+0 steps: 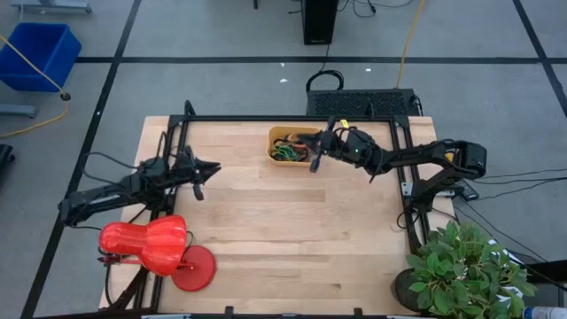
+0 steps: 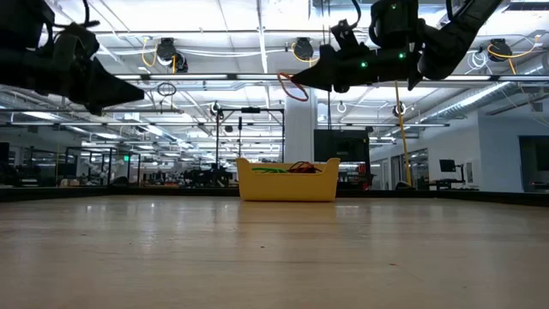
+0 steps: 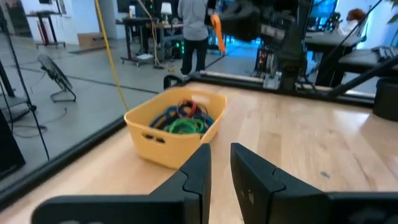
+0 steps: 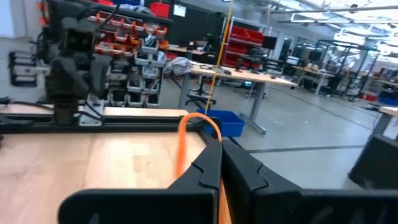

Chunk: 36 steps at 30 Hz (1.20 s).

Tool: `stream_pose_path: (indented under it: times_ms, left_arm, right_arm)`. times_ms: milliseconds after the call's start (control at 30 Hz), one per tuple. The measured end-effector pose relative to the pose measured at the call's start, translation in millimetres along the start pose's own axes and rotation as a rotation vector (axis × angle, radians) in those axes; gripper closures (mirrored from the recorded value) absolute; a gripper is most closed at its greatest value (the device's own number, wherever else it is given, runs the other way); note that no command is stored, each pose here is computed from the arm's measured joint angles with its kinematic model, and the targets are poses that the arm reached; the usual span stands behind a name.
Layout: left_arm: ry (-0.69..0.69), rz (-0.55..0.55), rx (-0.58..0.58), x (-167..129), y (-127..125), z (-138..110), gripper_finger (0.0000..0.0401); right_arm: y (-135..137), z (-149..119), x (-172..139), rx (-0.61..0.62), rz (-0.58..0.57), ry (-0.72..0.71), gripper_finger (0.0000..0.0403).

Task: Pick and place rubber bands into bin
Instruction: Put the orange rubber band into the yellow bin

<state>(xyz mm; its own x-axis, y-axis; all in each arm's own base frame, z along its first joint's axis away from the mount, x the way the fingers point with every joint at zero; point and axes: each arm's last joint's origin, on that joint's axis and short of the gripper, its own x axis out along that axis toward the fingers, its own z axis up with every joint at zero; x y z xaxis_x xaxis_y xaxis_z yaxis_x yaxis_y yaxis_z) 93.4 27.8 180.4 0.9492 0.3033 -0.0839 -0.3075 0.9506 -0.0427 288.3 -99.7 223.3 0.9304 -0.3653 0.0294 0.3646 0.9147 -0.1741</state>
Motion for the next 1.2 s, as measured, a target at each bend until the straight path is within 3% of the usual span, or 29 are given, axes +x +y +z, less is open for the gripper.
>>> stream_pose_path:
  times_ms: [167,433,867,1200]
  left_arm:
    - [-0.048,0.001,-0.013,5.3,0.5,-12.7,0.0334]
    - [-0.052,0.103,-0.012,6.0,3.6,-15.7,0.0334]
    - [-0.050,0.099,-0.065,6.0,3.5,-16.0,0.0334]
    - [-0.048,0.099,-0.066,6.0,3.5,-16.2,0.0334]
  right_arm:
    - [-9.5,-1.3,0.3,0.019,-0.032,0.001,0.0403]
    - [-21.9,-15.0,4.4,0.084,-0.075,0.055,0.0403]
    - [-27.7,-74.0,21.4,0.199,-0.117,0.276,0.0403]
    - [-27.9,-92.0,16.8,0.275,-0.201,0.434,0.0403]
